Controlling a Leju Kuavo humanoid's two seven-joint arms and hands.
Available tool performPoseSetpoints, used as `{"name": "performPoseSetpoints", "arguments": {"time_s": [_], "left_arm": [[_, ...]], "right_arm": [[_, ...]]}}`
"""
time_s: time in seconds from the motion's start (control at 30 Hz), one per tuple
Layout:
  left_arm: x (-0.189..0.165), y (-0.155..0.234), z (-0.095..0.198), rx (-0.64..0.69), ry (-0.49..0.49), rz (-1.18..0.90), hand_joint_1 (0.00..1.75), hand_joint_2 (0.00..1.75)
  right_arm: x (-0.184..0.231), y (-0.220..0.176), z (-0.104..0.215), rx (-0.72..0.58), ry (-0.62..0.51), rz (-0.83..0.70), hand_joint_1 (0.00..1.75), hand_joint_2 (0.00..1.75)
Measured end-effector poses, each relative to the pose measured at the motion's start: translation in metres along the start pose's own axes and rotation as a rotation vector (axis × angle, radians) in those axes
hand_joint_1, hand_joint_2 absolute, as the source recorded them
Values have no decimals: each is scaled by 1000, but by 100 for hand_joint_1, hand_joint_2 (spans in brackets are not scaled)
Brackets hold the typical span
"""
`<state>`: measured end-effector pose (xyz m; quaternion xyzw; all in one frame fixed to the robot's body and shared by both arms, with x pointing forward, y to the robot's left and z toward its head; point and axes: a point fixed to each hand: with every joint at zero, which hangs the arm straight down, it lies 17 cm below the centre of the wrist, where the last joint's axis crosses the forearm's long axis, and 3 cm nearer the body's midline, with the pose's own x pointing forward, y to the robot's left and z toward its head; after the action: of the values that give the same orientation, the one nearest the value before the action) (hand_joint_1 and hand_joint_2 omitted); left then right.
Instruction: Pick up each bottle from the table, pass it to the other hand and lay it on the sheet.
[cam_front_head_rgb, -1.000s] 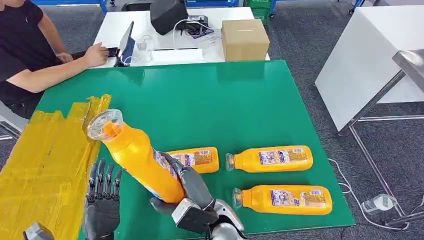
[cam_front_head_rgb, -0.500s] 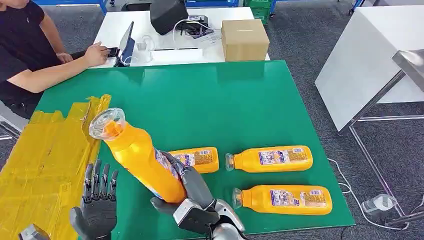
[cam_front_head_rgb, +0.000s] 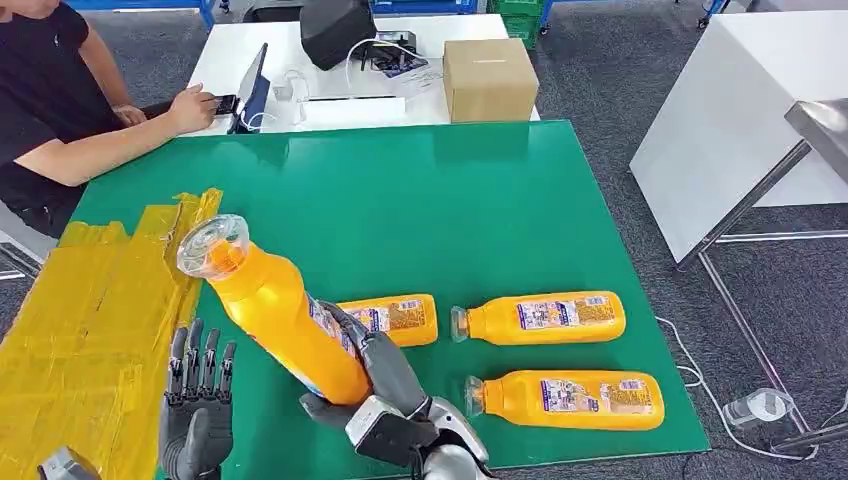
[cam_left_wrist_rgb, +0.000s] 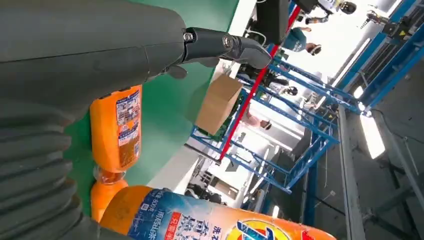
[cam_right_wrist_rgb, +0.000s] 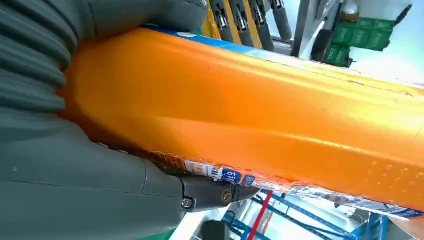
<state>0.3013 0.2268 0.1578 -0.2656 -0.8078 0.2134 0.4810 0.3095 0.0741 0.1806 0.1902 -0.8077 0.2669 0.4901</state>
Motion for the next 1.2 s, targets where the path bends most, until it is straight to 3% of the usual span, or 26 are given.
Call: {"name": "performPoseSetpoints", "arguments": {"time_s": [0.47,1.1,1.2], "left_arm": [[-39,-58,-17,-57,59,30,0,175],[-50,-75,-25,-73,65,83,0,175],[-48,-71,-26,-53,53,82,0,175]], "right_arm": [[-15,-1,52,-3,64,53,175,175],[-17,2,58,20,86,79,175,175],[-13,-7,61,-23,75,104,175,175]]}}
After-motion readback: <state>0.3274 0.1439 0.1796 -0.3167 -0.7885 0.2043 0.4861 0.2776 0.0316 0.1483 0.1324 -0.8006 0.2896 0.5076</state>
